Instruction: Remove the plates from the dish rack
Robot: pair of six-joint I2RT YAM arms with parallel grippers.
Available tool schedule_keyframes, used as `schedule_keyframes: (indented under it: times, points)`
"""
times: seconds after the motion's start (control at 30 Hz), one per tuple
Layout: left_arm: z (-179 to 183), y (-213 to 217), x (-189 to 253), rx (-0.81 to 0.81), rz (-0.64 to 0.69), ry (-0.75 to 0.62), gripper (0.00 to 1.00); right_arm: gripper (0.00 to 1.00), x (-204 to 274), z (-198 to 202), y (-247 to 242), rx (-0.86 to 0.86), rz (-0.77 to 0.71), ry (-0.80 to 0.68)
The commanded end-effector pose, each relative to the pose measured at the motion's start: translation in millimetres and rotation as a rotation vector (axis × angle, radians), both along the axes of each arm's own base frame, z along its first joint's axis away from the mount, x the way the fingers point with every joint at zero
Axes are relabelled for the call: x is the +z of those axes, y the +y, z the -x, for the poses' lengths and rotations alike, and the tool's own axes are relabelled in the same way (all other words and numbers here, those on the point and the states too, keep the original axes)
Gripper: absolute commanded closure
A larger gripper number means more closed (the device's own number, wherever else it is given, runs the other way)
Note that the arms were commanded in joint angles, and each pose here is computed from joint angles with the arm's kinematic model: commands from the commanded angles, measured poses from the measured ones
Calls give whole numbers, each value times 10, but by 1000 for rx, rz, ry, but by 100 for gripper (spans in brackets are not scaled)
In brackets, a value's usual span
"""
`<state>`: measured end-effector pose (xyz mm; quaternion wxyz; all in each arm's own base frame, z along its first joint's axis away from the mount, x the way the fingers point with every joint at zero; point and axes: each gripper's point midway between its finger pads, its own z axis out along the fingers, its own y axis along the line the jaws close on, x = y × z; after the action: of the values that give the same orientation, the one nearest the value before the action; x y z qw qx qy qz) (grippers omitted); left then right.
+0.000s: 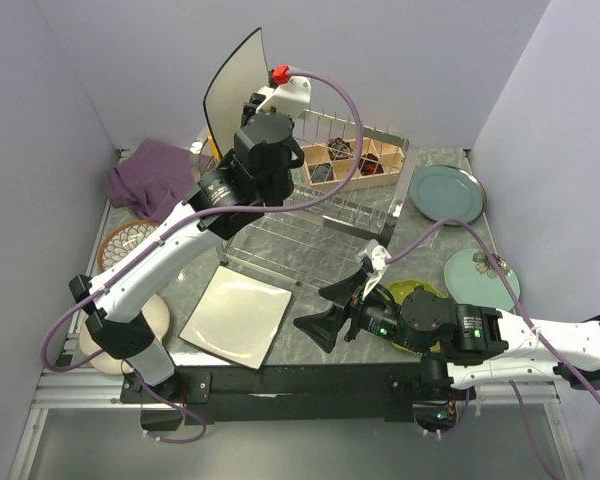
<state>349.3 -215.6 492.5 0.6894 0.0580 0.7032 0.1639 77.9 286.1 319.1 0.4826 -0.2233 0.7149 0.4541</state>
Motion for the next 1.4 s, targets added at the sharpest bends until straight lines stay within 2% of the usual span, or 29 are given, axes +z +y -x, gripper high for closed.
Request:
schedule_keyframes:
  times: [0.0,0.37,1.0,1.37]
  points:
    - [219,-55,608,-35,223,-173,99,0,107,-40,5,-20,-33,-29]
    - [427,-17,844,-54,277,-214,99,0,142,-27,44,-6,-35,-47]
    - [640,-29,1100,-234,436,-248,99,0,153,-29,135,2,-20,-60]
    - [726,-181,1208,-372,552,-272,99,0,161,-25,105,4,-29,-63]
